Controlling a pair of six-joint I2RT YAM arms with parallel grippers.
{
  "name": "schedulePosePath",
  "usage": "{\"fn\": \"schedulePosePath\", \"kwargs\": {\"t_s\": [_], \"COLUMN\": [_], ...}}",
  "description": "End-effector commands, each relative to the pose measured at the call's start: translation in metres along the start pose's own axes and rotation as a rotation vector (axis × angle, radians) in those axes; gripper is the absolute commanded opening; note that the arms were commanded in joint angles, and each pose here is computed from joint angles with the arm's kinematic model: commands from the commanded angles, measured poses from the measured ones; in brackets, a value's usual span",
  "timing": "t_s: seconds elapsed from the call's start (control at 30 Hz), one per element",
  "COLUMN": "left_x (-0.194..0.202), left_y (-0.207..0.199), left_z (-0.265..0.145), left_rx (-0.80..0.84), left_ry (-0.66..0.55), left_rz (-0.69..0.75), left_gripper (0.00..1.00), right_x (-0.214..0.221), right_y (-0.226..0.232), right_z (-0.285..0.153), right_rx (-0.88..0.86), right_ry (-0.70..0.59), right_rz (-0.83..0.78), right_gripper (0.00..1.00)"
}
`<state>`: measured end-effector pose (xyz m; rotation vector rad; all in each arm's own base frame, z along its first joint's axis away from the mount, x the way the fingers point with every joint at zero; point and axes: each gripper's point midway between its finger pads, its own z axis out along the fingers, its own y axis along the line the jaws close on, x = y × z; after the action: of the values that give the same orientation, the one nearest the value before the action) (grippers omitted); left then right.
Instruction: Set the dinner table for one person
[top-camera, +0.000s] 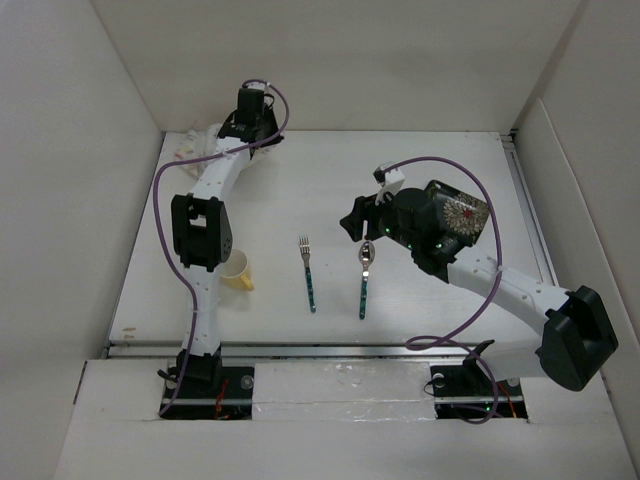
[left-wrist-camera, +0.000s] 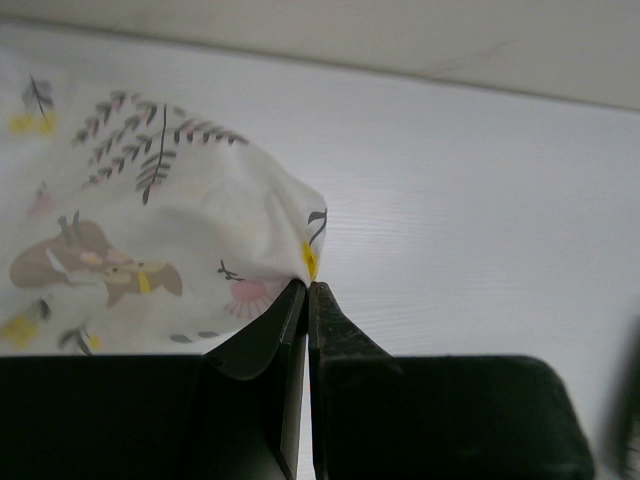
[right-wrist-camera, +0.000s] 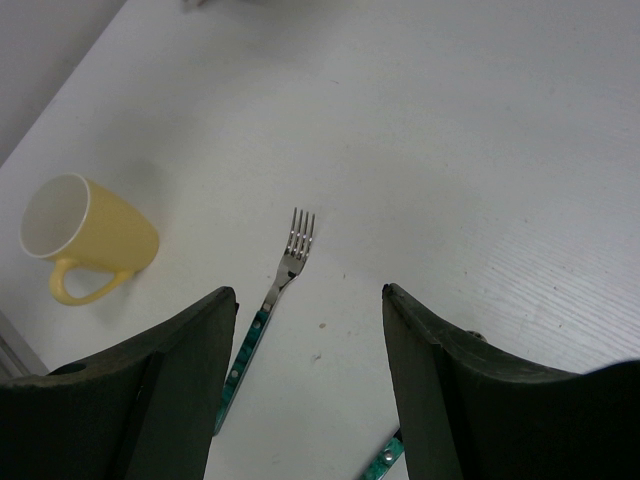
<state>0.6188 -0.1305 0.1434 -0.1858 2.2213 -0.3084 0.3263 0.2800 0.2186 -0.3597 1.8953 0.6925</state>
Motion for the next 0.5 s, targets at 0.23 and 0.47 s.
{"fn": "schedulePosePath", "kwargs": {"t_s": [0.23,0.47], "left_x": [-0.14,-0.186], "left_y": [-0.113,-0.087], "left_z": [-0.186,-0.253], "left_rx": [0.439,0.42], "left_ry": [-0.371,-0.487], "left_rz": [-0.087,-0.092], "left_gripper": [0.0,0.0], "right_x": [-0.041,-0.052], "right_y": [-0.015,-0.019], "right_z": [-0.009,-0.024], "right_rx": [0.065,0.074], "right_ry": [-0.113,-0.145], "right_rz": [-0.004,-0.005], "right_gripper": [0.65,0.68]}}
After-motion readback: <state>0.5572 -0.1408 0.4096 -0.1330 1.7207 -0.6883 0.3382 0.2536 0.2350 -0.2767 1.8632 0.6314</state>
